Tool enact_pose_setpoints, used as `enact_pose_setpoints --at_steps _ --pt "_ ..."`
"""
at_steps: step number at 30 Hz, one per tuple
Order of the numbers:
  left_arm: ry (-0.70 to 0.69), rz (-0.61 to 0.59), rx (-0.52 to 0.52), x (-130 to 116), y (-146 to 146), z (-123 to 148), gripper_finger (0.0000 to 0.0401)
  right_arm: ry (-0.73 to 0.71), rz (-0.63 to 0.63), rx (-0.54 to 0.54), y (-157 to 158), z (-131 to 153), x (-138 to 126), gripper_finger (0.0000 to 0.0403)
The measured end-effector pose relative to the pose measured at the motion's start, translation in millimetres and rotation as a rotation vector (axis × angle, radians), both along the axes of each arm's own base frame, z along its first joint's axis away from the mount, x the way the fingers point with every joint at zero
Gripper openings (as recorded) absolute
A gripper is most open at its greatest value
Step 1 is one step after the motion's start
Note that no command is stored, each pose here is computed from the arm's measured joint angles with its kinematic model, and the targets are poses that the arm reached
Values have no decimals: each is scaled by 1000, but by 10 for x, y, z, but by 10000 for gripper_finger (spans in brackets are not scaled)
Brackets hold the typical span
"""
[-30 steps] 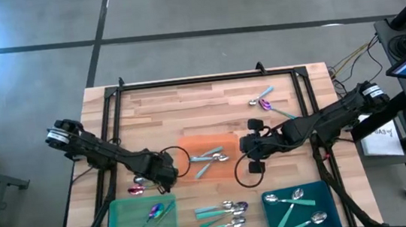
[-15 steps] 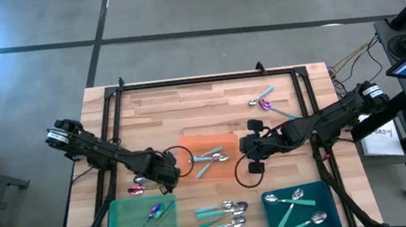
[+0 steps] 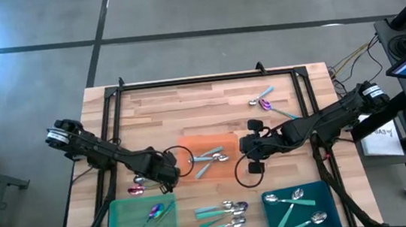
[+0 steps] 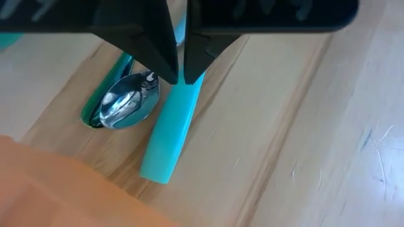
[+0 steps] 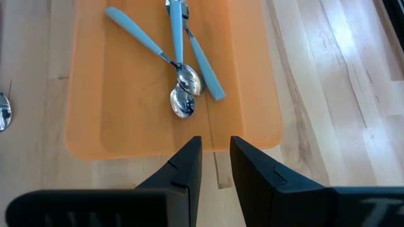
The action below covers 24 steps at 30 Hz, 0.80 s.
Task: Sort silverware by color (type)
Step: Put the green spoon into the blue bin
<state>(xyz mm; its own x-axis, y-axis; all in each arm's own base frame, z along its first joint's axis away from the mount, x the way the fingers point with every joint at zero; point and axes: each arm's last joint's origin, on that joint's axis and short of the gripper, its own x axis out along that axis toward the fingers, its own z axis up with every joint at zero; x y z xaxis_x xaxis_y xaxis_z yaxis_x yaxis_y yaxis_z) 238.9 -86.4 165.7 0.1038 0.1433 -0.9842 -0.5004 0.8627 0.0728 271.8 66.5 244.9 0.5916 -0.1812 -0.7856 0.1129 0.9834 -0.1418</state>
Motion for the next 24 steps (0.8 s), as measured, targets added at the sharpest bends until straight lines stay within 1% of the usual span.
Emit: enact_pose_setpoints --at_steps 5,13,16,20,24 --pt "14 -8 -1 -28 9 -39 45 1 1 0 0 -1 -1 73" --pt "24 -9 4 -104 39 -179 130 1 1 -1 0 -2 -1 73" --pt "31 -8 38 -147 66 -231 156 1 1 -1 0 -2 -1 73" --pt "43 27 43 -199 108 -294 168 1 1 -1 0 -1 -1 73" --pt "42 78 15 -251 142 -380 161 1 0 -1 -1 -2 -1 73"
